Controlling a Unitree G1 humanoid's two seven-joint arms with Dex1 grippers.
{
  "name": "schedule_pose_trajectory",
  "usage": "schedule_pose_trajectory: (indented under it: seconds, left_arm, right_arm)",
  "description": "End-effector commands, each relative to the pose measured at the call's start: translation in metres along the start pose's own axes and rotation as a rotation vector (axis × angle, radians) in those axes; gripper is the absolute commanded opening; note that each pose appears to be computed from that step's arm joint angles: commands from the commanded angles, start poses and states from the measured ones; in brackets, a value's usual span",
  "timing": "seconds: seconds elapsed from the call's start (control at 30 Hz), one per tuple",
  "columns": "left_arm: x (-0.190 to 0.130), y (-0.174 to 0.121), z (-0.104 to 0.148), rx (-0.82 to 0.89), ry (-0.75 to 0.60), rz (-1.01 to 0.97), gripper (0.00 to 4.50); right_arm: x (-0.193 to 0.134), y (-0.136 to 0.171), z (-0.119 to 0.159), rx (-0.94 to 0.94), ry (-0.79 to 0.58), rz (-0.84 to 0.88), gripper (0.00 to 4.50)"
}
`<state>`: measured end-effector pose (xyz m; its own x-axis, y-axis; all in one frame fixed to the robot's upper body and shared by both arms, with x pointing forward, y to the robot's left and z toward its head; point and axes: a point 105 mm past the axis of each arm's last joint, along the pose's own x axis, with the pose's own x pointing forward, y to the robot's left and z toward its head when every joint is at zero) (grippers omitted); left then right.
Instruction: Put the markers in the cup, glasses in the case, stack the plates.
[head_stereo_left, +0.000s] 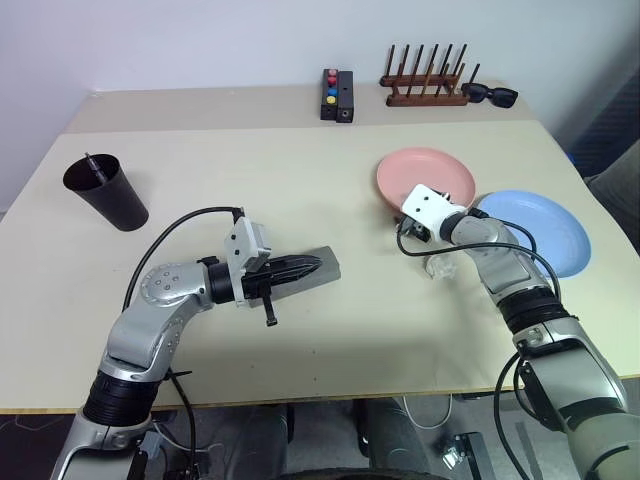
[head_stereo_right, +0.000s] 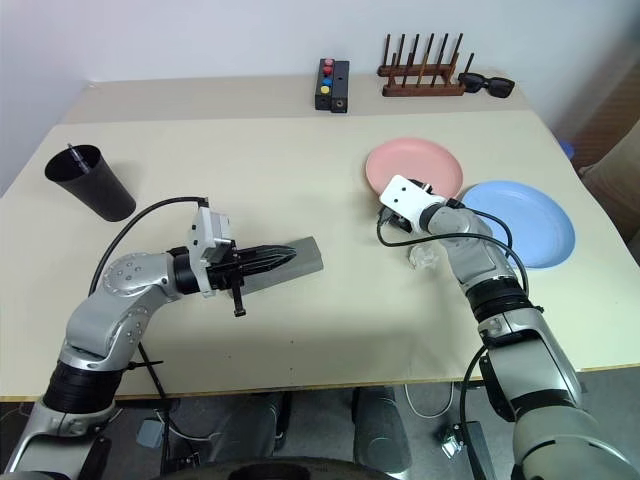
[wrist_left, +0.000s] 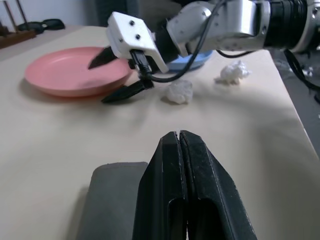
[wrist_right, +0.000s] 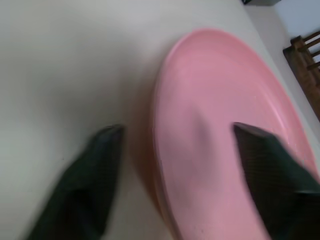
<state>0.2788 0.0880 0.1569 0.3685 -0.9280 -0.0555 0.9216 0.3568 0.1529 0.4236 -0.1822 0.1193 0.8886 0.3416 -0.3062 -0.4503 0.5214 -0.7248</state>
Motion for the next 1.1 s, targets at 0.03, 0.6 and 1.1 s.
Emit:
schedule_pose_trajectory:
  seconds: [0.03,0.6,1.1]
  left_arm:
    - [-0.003,0.001,0.015,0.017,-0.069,0.033,0.0]
    - [0.009,0.001,0.012,-0.041,-0.112,0.054,0.0]
    - [0.033,-0.001,0.011,-0.063,-0.144,-0.042,0.0]
  right_arm:
    - [0.002,-0.007,0.011,-0.025,-0.036,-0.016,1.71]
    - [-0.053,-0.042,0.035,-0.208,-0.16,-0.145,0.07]
    - [-0.158,-0.041,-0.06,0.058,0.157,-0.117,0.07]
